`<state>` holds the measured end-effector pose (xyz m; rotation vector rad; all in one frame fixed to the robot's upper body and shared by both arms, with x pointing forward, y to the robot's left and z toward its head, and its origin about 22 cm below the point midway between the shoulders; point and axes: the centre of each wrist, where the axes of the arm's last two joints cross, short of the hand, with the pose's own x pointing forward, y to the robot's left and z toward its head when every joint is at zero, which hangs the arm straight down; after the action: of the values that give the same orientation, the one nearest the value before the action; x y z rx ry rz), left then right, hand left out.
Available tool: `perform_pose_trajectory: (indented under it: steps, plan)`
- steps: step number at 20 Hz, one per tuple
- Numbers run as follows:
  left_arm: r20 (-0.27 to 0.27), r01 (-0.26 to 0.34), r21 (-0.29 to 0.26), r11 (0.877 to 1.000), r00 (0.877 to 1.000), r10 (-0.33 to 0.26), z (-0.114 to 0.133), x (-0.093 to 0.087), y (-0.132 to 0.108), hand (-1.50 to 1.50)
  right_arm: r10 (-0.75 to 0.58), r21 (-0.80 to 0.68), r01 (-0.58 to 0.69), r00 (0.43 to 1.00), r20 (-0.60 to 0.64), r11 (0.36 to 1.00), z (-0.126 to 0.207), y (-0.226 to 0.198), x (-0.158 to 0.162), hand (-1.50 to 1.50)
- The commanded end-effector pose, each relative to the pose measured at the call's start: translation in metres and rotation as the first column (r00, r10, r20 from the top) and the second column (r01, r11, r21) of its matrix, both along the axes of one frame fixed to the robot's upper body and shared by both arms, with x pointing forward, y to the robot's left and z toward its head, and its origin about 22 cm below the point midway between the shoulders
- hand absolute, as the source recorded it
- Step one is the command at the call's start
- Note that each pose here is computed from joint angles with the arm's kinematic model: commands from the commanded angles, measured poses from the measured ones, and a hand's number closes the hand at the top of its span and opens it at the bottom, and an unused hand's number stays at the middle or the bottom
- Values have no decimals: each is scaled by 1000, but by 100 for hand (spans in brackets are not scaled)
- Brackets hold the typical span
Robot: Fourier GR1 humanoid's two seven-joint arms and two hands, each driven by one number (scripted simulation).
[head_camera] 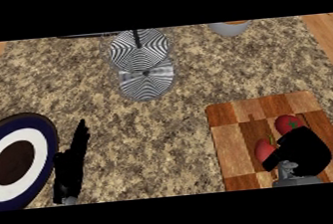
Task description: Pick the bell pepper from the cutting board and place it in the tiered basket
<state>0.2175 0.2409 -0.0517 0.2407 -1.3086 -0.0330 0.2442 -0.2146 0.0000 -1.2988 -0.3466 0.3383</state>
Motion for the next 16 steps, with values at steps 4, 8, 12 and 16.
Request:
perform_pose_trajectory:
  steps: [4,8,12,16]
  plan:
    - [15,103,-5,995,995,-103,5,8,-15,0,755,91,-750,652,-66,655,11,74,14,150]
    - [8,37,13,999,999,-37,-2,1,-10,0,891,134,-889,449,68,438,39,62,45,150]
    - [-9,4,-10,1000,1000,-4,-10,-9,-8,0,869,129,-920,391,303,369,74,39,71,150]
    - [-12,-10,16,1000,1000,10,-7,-4,9,0,789,101,-920,377,485,378,134,44,66,150]
